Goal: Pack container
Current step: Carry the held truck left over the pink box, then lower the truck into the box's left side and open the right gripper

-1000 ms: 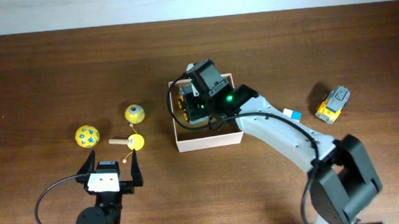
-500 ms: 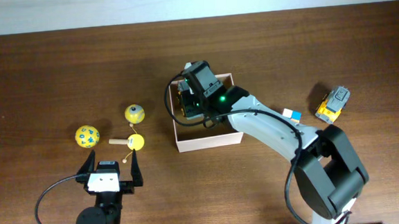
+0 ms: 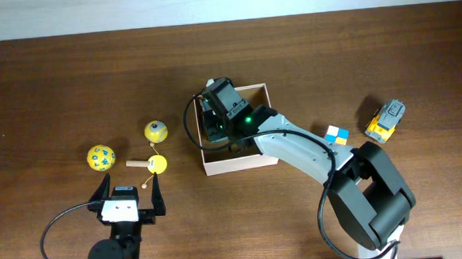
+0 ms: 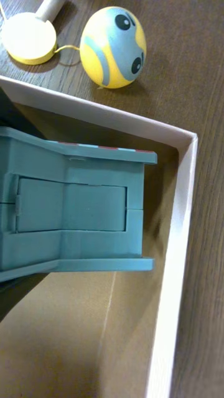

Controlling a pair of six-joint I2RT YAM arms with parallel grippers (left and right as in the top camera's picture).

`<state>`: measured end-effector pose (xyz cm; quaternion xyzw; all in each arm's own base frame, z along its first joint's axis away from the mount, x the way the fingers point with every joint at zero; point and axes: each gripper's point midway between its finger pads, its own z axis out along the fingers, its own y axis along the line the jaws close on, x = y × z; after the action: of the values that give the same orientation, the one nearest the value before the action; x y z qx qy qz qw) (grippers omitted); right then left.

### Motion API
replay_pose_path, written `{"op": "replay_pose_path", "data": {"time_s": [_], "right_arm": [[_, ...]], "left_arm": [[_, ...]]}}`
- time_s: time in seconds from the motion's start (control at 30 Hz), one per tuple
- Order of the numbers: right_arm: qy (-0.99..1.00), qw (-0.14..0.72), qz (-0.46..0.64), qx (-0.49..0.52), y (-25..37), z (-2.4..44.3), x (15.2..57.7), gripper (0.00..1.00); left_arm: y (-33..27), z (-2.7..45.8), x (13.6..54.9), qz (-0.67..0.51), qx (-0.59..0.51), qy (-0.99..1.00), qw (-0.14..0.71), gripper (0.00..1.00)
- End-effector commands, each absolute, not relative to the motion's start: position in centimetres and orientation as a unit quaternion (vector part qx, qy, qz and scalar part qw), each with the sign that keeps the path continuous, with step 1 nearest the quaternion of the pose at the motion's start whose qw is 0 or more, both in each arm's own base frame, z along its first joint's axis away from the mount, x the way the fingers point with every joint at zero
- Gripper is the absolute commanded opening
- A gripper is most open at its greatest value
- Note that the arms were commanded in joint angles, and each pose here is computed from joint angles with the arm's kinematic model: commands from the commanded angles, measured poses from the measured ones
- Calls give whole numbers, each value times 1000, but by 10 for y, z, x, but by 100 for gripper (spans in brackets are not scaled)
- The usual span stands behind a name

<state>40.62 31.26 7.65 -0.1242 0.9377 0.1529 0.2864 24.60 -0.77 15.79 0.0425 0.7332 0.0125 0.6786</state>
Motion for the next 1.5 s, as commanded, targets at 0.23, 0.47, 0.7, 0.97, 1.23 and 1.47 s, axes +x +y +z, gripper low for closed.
{"op": "replay_pose_path", "data": {"time_s": [0.23,0.47,0.7,0.97,1.23,1.47], "right_arm": [[934,303,149,-118,318,84,414,49],[934,304,149,-118,318,84,414,55],[932,308,151,-120,319,87,415,59],[923,323,141,-150,319,139,418,64],[945,297,39,-131,277,145,410,52],[954,275,-3,-115,256,124,403,50]], "left_arm": [[-8,157,246,14,44,732,679,99],[-8,157,246,14,44,732,679,99],[-8,157,246,14,44,732,679,99],[-8,157,246,14,44,732,679,99],[-8,157,246,14,44,732,679,99],[-8,157,246,14,44,732,679,99]]}}
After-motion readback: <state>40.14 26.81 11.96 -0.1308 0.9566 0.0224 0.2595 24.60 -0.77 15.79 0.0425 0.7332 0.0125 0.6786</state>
